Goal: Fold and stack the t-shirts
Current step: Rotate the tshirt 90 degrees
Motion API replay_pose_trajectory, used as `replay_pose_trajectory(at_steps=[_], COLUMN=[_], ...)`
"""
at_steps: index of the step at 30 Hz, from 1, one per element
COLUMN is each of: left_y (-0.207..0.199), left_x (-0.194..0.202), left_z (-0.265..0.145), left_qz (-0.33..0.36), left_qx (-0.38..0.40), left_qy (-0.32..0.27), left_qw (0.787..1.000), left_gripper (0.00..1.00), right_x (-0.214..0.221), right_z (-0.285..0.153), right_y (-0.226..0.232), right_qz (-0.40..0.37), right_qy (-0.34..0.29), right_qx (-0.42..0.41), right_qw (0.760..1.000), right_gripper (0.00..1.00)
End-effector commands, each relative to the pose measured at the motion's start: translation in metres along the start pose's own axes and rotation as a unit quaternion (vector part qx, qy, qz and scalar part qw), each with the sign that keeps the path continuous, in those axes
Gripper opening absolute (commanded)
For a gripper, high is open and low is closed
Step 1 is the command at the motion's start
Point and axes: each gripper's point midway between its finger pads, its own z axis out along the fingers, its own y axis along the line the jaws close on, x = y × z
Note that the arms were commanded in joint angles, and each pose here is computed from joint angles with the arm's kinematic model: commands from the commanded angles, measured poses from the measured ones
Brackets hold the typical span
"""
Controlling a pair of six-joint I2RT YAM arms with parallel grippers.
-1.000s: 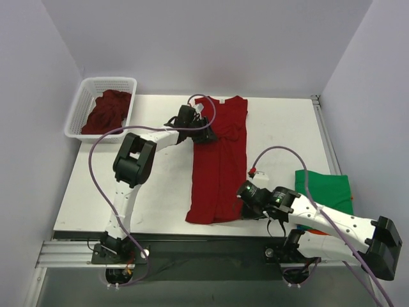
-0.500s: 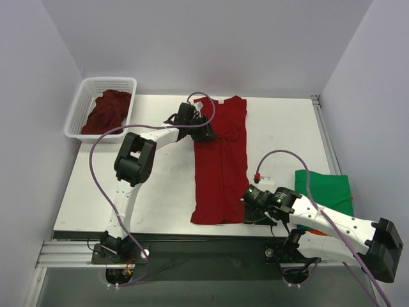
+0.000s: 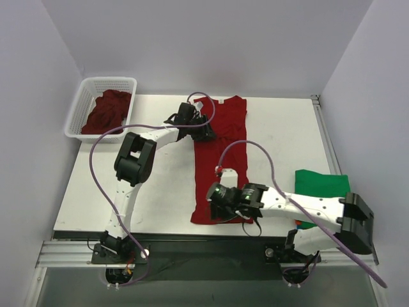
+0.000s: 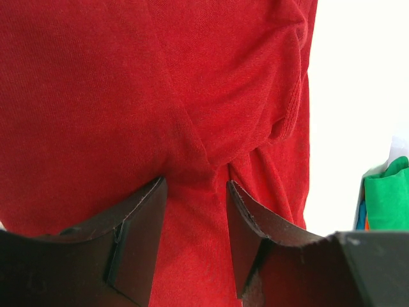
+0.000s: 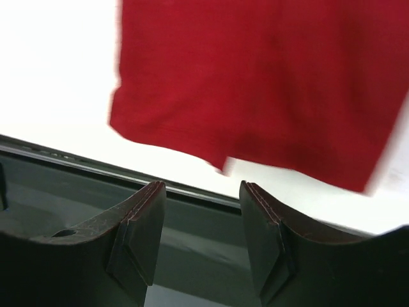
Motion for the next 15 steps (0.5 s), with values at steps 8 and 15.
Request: replay_pose_trajectory(at_steps=[8,15], left_y=[0.01,0.01], left_x=[-0.004,-0.005], left_z=[0.0,-0.001], left_qz=[0.009,0.009], left_qx=[-0.015,-0.015], left_qy=[0.002,0.003], left_qw=[1.0,1.0], left_gripper=[0.53,0.53], right_x=[-0.029,-0.012], right_z=[0.049,0.068], right_y=[0.078,0.086], right_qz=[-0.034,-0.039], right_qy=[-0.057,-0.024], right_qx=[0.004,0.02], right_qw=[0.998,0.999], right_gripper=[0.46,0.39])
